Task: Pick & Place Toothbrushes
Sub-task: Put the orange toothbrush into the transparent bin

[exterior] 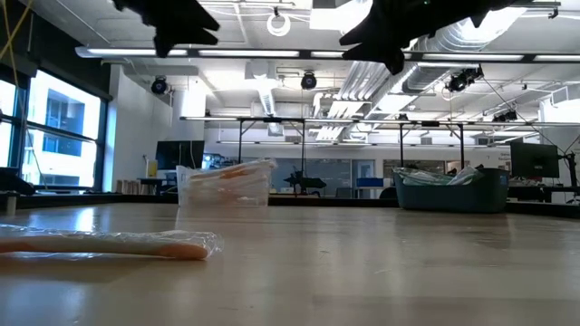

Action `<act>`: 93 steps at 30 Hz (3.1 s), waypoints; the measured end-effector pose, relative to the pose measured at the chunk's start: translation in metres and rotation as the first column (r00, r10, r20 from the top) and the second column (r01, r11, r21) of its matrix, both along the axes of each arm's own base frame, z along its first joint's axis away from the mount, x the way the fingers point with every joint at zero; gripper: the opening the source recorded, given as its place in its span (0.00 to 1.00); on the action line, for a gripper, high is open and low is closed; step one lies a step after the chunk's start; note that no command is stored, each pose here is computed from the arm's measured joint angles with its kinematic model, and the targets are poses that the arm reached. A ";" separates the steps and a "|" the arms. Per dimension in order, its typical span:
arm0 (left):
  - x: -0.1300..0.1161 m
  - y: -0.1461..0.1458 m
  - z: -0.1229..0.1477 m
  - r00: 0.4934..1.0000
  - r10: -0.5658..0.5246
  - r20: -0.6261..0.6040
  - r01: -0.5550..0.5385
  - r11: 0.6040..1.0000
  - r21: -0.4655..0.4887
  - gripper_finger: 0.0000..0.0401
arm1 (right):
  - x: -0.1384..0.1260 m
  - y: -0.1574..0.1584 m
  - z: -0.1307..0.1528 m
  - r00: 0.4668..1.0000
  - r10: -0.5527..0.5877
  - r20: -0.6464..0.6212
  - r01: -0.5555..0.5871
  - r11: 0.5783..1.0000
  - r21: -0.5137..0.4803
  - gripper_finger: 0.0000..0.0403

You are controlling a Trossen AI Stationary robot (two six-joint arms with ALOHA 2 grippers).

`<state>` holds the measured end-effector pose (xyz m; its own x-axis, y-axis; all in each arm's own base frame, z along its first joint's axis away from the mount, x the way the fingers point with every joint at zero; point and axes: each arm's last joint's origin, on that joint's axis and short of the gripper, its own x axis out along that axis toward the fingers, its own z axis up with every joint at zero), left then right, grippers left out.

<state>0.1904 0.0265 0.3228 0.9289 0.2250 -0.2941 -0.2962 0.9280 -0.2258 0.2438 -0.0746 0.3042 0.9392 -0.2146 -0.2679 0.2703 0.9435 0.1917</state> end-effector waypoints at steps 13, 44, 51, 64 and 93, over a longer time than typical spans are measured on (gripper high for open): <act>0.011 -0.062 -0.002 0.940 -0.075 -0.334 0.064 0.997 -0.045 0.35 | -0.003 -0.010 0.001 0.998 -0.062 0.005 0.063 0.997 -0.036 0.43; 0.145 -0.205 -0.101 0.587 -0.362 -0.725 0.277 0.930 -0.240 0.35 | -0.018 -0.027 -0.018 0.970 -0.103 -0.222 0.093 0.994 -0.056 0.43; 0.131 -0.225 -0.118 0.494 -0.368 -0.787 0.257 0.927 -0.272 0.35 | -0.019 -0.026 -0.020 0.965 -0.100 -0.242 0.091 0.995 -0.049 0.43; 0.130 -0.233 -0.146 0.437 -0.312 -0.843 0.130 0.950 -0.284 0.35 | -0.019 -0.026 -0.021 0.963 -0.095 -0.253 0.087 0.995 -0.042 0.43; 0.137 -0.240 -0.169 0.402 -0.340 -0.850 0.105 0.939 -0.326 0.12 | -0.020 -0.026 -0.022 0.959 -0.096 -0.267 0.087 0.995 -0.047 0.43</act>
